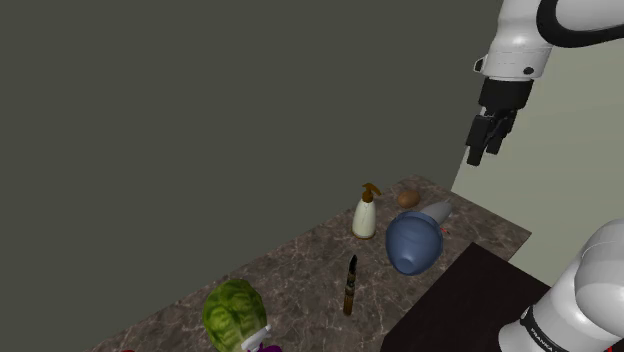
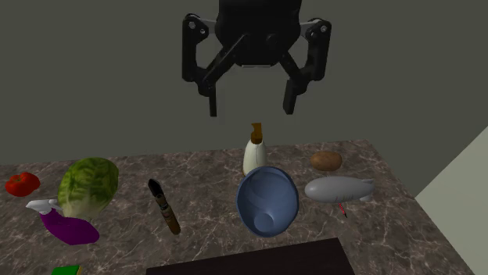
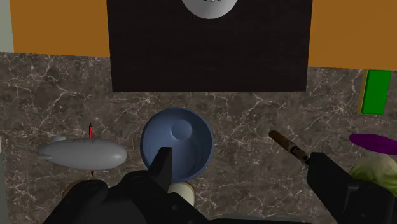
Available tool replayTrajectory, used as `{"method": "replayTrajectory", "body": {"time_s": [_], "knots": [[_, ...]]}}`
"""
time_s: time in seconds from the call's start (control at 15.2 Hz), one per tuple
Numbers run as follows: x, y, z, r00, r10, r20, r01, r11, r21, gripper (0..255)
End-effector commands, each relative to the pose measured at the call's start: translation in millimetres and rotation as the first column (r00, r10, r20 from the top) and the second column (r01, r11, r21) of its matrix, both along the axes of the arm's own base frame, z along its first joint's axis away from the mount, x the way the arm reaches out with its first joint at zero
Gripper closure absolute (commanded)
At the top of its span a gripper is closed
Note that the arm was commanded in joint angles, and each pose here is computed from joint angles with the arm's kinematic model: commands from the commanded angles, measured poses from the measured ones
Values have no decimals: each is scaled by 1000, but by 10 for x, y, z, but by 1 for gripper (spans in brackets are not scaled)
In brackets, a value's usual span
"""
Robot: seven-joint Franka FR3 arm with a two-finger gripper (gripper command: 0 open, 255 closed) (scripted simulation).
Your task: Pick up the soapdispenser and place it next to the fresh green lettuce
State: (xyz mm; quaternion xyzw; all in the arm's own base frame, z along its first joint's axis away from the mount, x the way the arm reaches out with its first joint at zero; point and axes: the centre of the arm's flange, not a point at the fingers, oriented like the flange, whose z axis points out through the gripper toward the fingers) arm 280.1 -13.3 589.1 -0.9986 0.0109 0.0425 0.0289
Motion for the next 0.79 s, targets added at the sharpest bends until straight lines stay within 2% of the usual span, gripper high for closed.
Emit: {"method": "replayTrajectory", "body": {"time_s": [0.0, 0.73], "knots": [[0, 0, 0, 1000, 0, 0, 0, 1000, 0, 0], [948, -272, -1003, 999, 24, 36, -23, 1000, -17, 0]]}}
